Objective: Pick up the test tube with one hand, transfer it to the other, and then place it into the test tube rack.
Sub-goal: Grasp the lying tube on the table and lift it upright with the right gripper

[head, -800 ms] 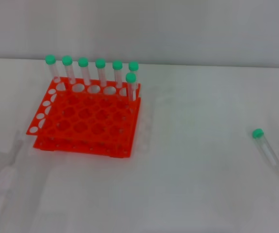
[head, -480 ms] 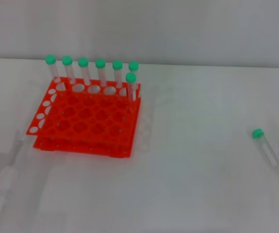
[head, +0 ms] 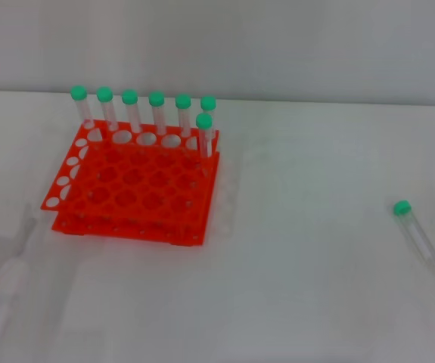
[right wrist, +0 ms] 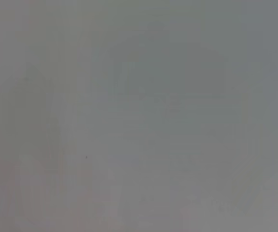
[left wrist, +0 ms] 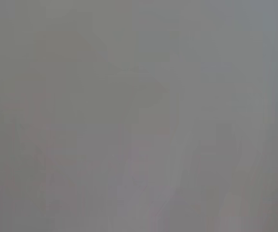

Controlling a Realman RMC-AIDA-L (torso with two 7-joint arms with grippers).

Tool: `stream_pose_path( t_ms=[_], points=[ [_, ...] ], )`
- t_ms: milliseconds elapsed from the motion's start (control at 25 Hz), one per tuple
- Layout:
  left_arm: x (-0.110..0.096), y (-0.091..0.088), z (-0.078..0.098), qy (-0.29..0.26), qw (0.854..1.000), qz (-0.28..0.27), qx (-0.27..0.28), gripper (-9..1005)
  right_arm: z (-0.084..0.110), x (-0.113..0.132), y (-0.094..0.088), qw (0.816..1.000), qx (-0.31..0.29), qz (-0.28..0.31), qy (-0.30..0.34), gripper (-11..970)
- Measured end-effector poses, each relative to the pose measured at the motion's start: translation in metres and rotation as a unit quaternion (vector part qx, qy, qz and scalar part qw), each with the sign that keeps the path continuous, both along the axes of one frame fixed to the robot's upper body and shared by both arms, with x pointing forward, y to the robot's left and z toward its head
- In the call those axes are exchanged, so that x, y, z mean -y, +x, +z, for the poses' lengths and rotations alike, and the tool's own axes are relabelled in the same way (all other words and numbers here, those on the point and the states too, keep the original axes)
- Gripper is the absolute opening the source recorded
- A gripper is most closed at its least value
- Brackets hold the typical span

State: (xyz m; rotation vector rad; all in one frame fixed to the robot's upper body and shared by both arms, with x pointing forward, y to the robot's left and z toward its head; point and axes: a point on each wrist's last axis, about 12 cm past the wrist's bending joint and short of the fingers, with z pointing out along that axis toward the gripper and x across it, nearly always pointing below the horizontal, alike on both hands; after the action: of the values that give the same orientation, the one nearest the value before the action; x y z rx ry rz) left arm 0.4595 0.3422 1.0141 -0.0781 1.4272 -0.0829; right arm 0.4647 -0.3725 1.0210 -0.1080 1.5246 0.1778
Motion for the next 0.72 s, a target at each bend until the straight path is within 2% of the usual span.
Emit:
stream_pose_path(
  t_ms=[80, 280, 520, 720],
  points=[
    [0.0, 0.0, 0.0, 0.0, 1.0, 0.0, 0.0, 842, 0.0, 0.0, 0.0, 1.0, 0.0, 0.0, 0.0, 615],
    [-0.001, 0.001, 0.001, 0.001, 1.0, 0.0, 0.002, 842, 0.0, -0.002, 0.001, 1.0, -0.003, 0.009, 0.0, 383],
    [-0.002, 0.001, 0.001, 0.002, 1.0, 0.001, 0.002, 842, 0.003, -0.001, 0.002, 1.0, -0.002, 0.031, -0.005, 346],
    [-0.002, 0.001, 0.001, 0.001, 1.0, 0.003, 0.002, 842, 0.018, 0.012, -0.005, 0.998, 0.013, 0.069, -0.007, 458]
  ],
)
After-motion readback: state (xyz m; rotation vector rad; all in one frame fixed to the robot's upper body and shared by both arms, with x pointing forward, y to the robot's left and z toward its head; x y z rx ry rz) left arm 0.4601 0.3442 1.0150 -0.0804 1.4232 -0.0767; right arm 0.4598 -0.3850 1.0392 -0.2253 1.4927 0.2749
